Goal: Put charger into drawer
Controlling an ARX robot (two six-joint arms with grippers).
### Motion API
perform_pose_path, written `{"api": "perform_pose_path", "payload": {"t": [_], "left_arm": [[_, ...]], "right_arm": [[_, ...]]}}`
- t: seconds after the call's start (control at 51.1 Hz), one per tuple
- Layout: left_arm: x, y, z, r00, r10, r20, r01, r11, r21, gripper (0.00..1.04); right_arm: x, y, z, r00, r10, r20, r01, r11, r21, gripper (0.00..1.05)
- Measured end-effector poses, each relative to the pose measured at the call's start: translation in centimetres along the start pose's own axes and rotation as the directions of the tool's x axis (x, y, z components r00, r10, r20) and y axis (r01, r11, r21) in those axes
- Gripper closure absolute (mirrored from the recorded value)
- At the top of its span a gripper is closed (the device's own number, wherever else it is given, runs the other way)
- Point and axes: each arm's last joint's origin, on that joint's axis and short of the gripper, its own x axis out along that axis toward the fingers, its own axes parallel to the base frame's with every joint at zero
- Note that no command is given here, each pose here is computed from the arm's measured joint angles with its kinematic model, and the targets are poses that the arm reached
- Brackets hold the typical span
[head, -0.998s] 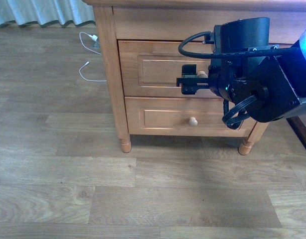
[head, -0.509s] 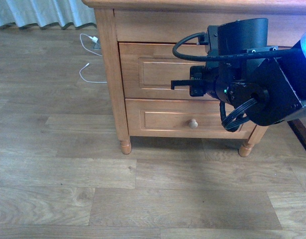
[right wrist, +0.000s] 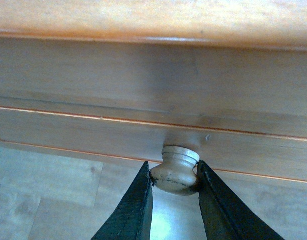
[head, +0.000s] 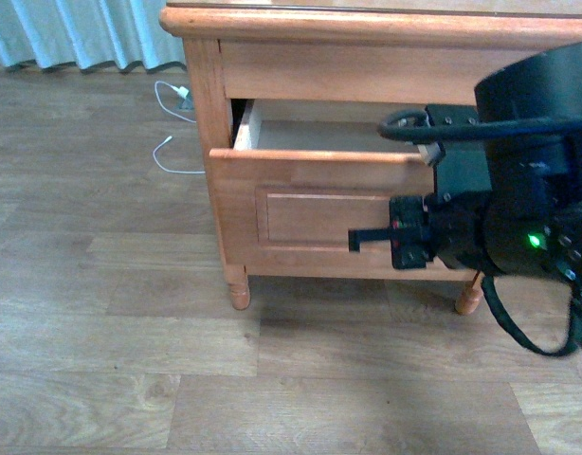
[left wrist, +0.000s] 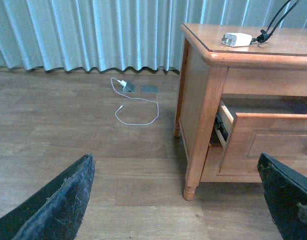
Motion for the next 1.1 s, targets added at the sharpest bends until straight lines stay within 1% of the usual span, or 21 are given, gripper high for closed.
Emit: {"api": "perform_pose_path", "payload": {"t": [0.117,0.254,0.391,0.45,0.548,0.567,0.665,0.685,0.744,0.763,0.783,0.861,0.92,1.096], "left_arm": [[0.0,0.0,0.0,1.000,0.000,0.000,0.000,1.000,0.000,0.06],[0.0,0.0,0.0,1.000,0.000,0.000,0.000,1.000,0.000,0.06],[0.0,0.0,0.0,1.000,0.000,0.000,0.000,1.000,0.000,0.06],[0.0,0.0,0.0,1.000,0.000,0.000,0.000,1.000,0.000,0.06],[0.0,0.0,0.0,1.000,0.000,0.000,0.000,1.000,0.000,0.06],[0.0,0.0,0.0,1.000,0.000,0.000,0.000,1.000,0.000,0.06],[0.0,0.0,0.0,1.000,0.000,0.000,0.000,1.000,0.000,0.06],[0.0,0.0,0.0,1.000,0.000,0.000,0.000,1.000,0.000,0.06],[0.0,0.0,0.0,1.000,0.000,0.000,0.000,1.000,0.000,0.06],[0.0,0.0,0.0,1.000,0.000,0.000,0.000,1.000,0.000,0.06],[0.0,0.0,0.0,1.000,0.000,0.000,0.000,1.000,0.000,0.06],[0.0,0.0,0.0,1.000,0.000,0.000,0.000,1.000,0.000,0.06],[0.0,0.0,0.0,1.000,0.000,0.000,0.000,1.000,0.000,0.06],[0.0,0.0,0.0,1.000,0.000,0.000,0.000,1.000,0.000,0.06]], "right_arm": [[-2.7,0.3,-1.7,0.997,0.048,-0.052,-0.049,0.999,-0.015,0.84],[-4.7,0.6,-3.2,0.993,0.077,-0.084,-0.080,0.996,-0.037,0.83],[-5.6,0.7,-3.4,0.995,0.074,-0.069,-0.077,0.996,-0.040,0.62],[-6.1,0.6,-3.2,0.995,0.076,-0.058,-0.078,0.996,-0.035,0.54],[-7.8,0.1,-2.6,0.997,0.072,-0.022,-0.072,0.997,-0.018,0.38],[-8.1,0.1,-2.5,0.997,0.072,-0.018,-0.072,0.997,-0.015,0.37],[-10.3,-0.9,-1.5,0.998,0.061,0.023,-0.062,0.998,0.013,0.21],[-10.5,-1.0,-1.4,0.998,0.059,0.029,-0.060,0.998,0.016,0.19],[-12.1,-1.7,-0.7,0.997,0.052,0.058,-0.054,0.998,0.033,0.08],[-12.4,-1.8,-0.6,0.997,0.051,0.063,-0.053,0.998,0.037,0.07],[-12.9,-2.1,-0.4,0.996,0.048,0.072,-0.051,0.998,0.042,0.06],[-15.0,-3.0,0.2,0.993,0.036,0.108,-0.042,0.998,0.054,0.09],[-16.9,-3.6,0.4,0.988,0.041,0.151,-0.048,0.998,0.043,0.08],[-20.2,-4.7,-0.3,0.979,0.055,0.194,-0.058,0.998,0.008,0.08]]}}
